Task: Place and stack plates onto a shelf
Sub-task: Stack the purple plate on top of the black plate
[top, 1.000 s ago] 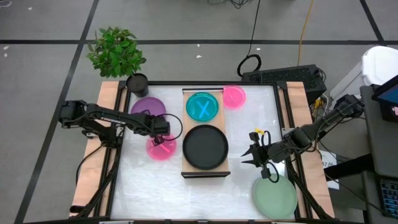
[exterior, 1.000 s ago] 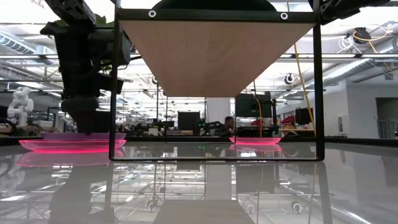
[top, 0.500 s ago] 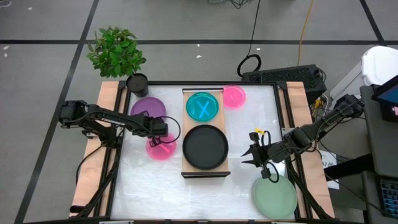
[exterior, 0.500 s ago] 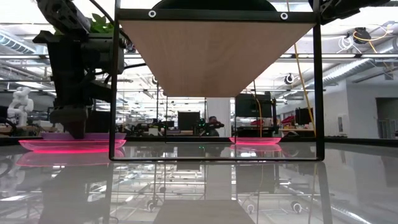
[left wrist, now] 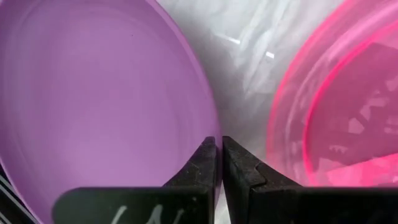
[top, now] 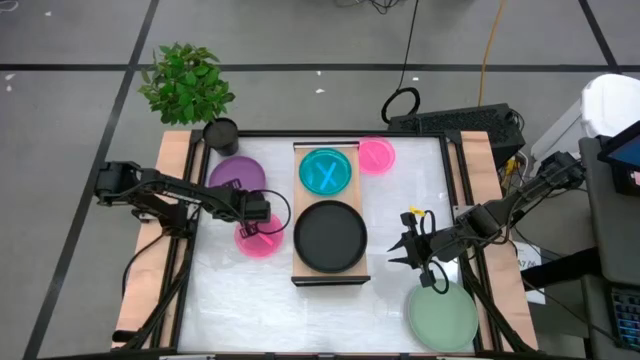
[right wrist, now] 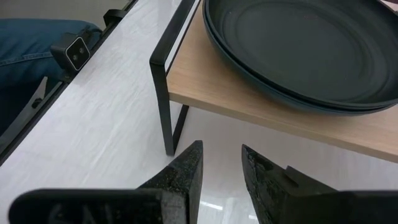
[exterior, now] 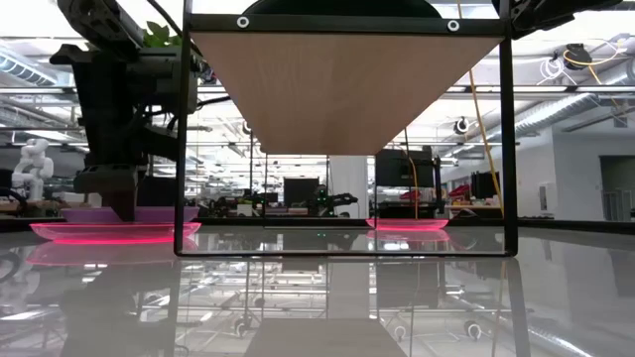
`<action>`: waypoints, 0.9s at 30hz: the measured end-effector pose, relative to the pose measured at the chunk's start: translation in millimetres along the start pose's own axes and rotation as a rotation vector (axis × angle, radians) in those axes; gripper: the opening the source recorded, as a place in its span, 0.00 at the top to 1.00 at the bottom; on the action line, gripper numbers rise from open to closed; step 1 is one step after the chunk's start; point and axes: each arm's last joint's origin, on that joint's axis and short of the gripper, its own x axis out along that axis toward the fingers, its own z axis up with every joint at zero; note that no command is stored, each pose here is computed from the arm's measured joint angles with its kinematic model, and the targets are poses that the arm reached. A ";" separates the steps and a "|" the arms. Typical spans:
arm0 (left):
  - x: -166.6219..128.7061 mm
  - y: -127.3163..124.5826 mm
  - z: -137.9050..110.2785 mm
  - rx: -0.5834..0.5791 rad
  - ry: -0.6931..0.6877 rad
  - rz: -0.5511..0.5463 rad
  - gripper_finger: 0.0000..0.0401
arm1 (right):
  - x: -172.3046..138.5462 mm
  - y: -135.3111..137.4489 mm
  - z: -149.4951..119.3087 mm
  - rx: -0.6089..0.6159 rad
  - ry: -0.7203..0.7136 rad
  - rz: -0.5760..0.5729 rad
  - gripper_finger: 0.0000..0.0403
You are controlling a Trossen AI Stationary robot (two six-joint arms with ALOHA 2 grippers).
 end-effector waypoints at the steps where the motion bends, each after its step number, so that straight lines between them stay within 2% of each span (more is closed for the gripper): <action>1: -2.4 -1.2 0.6 0.005 -0.001 -0.001 0.97 | 0.1 0.0 0.0 -0.003 0.000 0.000 0.77; 14: -47.0 -15.9 12.1 0.065 -0.021 -0.008 0.97 | 0.1 0.0 0.0 -0.007 0.000 0.000 0.77; 27: -115.9 -20.4 16.3 0.109 -0.040 0.051 0.97 | 0.0 0.0 0.0 -0.007 0.001 0.000 0.77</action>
